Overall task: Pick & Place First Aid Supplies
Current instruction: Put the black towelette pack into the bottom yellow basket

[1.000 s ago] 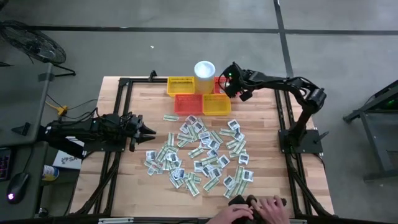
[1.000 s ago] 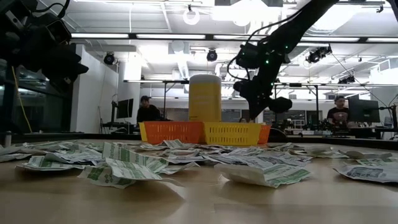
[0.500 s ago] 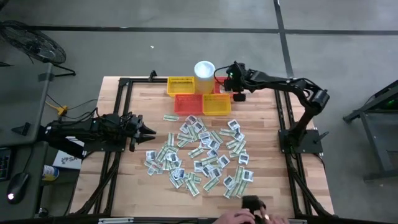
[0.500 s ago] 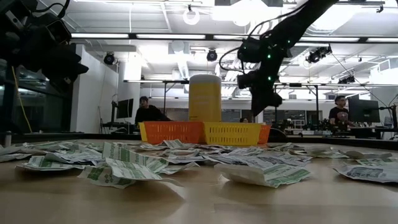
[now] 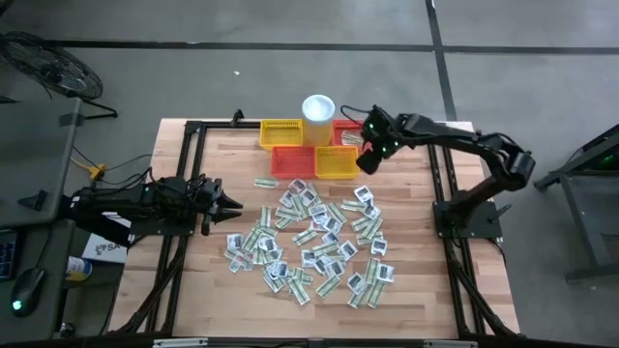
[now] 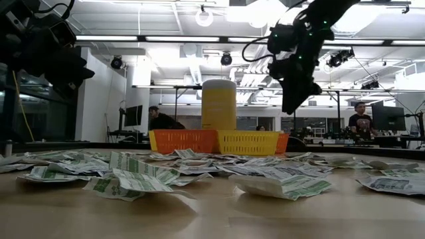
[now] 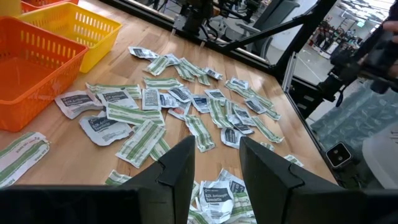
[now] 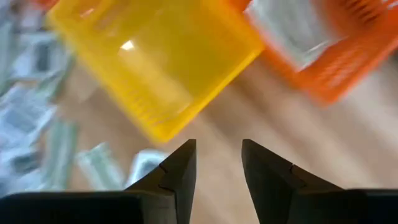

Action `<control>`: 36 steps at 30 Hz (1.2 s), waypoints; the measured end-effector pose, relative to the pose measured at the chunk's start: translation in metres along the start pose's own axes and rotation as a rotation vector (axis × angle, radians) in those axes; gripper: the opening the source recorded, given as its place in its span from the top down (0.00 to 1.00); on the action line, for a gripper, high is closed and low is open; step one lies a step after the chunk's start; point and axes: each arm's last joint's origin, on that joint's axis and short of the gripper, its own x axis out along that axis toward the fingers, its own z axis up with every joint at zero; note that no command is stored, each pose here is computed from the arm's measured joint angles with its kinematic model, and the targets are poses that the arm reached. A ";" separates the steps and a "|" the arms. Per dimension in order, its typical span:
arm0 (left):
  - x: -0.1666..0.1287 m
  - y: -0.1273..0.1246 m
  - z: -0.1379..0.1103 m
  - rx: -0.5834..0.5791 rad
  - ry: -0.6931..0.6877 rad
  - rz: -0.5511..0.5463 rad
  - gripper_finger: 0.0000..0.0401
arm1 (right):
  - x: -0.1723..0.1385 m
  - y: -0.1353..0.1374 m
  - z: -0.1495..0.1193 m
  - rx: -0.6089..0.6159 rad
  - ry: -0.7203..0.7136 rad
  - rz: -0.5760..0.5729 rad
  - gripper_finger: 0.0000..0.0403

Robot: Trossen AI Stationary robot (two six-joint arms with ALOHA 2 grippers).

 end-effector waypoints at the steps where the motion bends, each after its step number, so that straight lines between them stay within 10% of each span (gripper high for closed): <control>1: 0.000 0.000 0.000 0.000 0.000 0.000 0.68 | 0.004 0.002 -0.006 0.003 0.008 0.037 0.69; 7: 0.000 0.000 0.000 0.000 0.000 0.000 0.68 | 0.022 0.019 -0.038 0.006 0.035 0.125 0.69; 36: 0.000 0.000 0.000 0.000 0.001 0.000 0.68 | 0.060 0.110 -0.097 -0.293 -0.154 -0.293 0.69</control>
